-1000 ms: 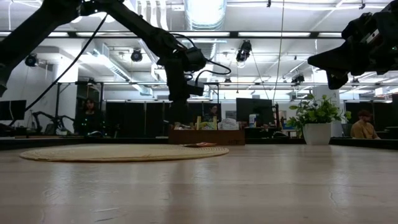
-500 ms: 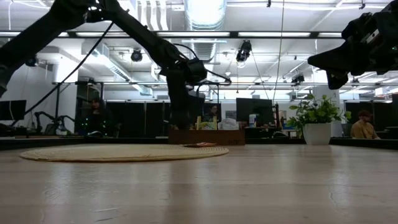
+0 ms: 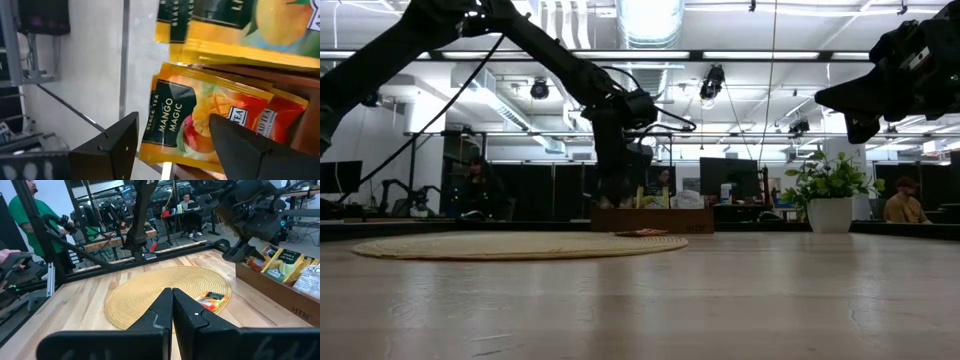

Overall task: Pick & Place Tea
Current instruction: Put the left orange tea bag into the left section of the wooden organizer, then put the orange tea bag into the left section of the wooden organizer

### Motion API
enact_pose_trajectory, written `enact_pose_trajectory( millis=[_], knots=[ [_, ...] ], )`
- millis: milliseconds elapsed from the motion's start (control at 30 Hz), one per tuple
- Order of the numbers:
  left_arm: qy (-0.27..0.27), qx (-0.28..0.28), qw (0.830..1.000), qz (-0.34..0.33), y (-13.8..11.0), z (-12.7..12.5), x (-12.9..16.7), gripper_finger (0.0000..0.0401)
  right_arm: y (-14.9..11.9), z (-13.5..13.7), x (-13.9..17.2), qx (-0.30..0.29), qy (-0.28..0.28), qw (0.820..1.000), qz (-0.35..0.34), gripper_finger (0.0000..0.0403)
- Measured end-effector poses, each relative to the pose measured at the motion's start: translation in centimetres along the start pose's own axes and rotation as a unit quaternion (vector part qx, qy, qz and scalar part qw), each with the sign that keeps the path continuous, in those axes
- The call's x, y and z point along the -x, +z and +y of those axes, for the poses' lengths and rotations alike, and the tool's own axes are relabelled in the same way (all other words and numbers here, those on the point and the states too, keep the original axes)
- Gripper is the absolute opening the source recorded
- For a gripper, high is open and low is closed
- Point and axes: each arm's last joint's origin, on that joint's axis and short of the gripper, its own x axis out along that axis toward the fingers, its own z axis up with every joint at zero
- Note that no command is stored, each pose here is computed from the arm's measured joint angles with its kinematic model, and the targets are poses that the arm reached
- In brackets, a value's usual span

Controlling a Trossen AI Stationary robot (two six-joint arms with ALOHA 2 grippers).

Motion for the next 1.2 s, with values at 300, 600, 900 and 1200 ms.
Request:
enact_pose_trajectory(
  millis=[300, 600, 900, 1200],
  knots=[
    [-0.010, 0.026, 1.000, -0.003, 1.6, 0.9, 2.9, 0.0236, 0.0, 0.0, 0.0, 0.000, 0.000, 1.000, 0.000, 0.0009],
    [-0.033, 0.122, 0.992, 0.002, 3.1, 1.8, 7.7, 0.0236, 0.0, 0.0, 0.0, 0.000, 0.000, 1.000, 0.000, 0.0009],
    [-0.136, 0.227, 0.964, 0.004, 4.6, -0.8, 13.4, 0.0236, 0.0, 0.0, 0.0, 0.000, 0.000, 1.000, 0.000, 0.0009],
    [-0.228, 0.303, 0.924, 0.040, 5.2, -4.8, 14.5, 0.0235, 0.0, 0.0, 0.0, 0.000, 0.000, 1.000, 0.000, 0.0009]
  ],
)
